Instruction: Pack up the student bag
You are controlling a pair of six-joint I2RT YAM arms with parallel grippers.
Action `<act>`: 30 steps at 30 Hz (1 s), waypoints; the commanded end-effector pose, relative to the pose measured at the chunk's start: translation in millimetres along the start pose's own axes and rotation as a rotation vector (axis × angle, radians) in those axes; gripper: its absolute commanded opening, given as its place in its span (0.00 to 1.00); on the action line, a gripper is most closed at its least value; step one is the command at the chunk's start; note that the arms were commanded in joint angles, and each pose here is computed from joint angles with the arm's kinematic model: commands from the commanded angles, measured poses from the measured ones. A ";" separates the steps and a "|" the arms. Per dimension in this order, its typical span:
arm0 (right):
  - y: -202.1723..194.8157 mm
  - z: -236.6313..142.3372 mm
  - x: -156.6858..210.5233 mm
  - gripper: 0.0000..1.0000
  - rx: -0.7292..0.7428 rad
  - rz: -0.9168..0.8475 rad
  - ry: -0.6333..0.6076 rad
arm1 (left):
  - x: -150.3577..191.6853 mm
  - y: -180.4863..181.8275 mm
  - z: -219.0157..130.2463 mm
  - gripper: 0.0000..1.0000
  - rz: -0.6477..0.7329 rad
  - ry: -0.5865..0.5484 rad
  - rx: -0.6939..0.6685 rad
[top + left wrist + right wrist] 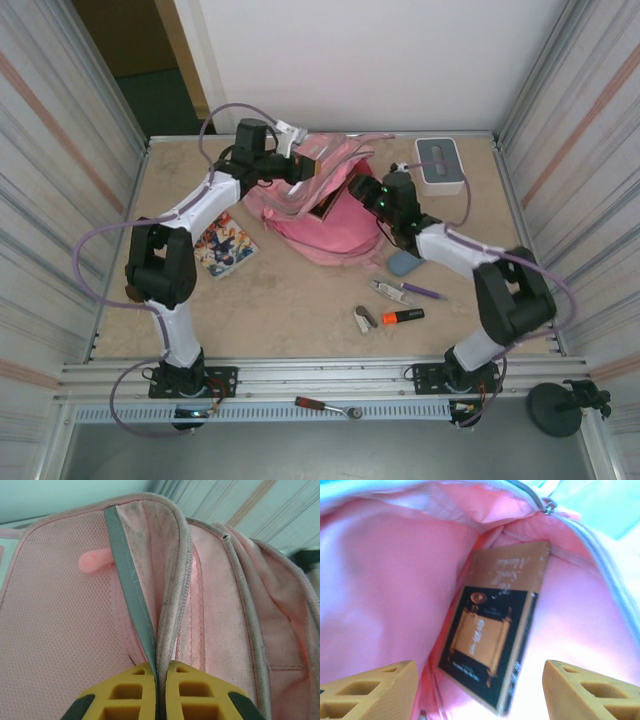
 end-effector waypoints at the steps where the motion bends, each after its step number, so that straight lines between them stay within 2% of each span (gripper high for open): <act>1: -8.4 -45.9 -14.0 0.65 0.091 -0.186 -0.074 | 13.7 6.4 9.8 0.07 0.069 0.029 -0.102; 4: -17.2 -79.2 -27.1 0.66 0.169 -0.299 -0.133 | 31.3 3.1 18.9 0.37 0.071 0.086 -0.108; 7: -11.5 -94.0 -27.1 0.66 0.193 -0.414 -0.111 | 32.5 -3.1 5.4 0.58 0.072 0.091 -0.151; 10: 8.1 -91.8 -6.6 0.66 0.135 -0.531 -0.025 | 41.7 0.7 -30.0 0.67 0.048 0.081 -0.342; 13: 28.1 -77.7 27.3 0.67 0.038 -0.615 0.115 | 75.3 23.5 -80.0 0.76 -0.064 0.073 -0.621; 15: 38.3 -64.0 54.3 0.67 -0.004 -0.655 0.218 | 110.1 43.7 -119.2 0.79 -0.203 0.041 -0.762; 16: 42.5 -57.9 66.6 0.67 -0.021 -0.673 0.260 | 127.6 53.4 -133.2 0.80 -0.280 0.022 -0.792; 19: 52.9 -37.2 101.2 0.67 -0.060 -0.712 0.361 | 171.1 78.2 -157.1 0.80 -0.518 -0.019 -0.741; 24: 53.8 -10.0 137.1 0.67 -0.062 -0.724 0.474 | 201.4 86.3 -137.9 0.76 -0.628 0.100 -0.663; 30: 41.5 -8.2 141.0 0.67 -0.028 -0.712 0.483 | 250.6 58.4 -112.5 0.70 -0.695 0.158 -0.625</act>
Point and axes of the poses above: each hand's point on the last joint's axis, 136 mm out from that joint toward the fingers, its own z axis out along the fingers, its own y axis along the line the jaws close on, x = y × z, the point moved 5 cm from there along -z, back along the fingers, and after that the axes turned 5 degrees about z, right-handed, at the moved point
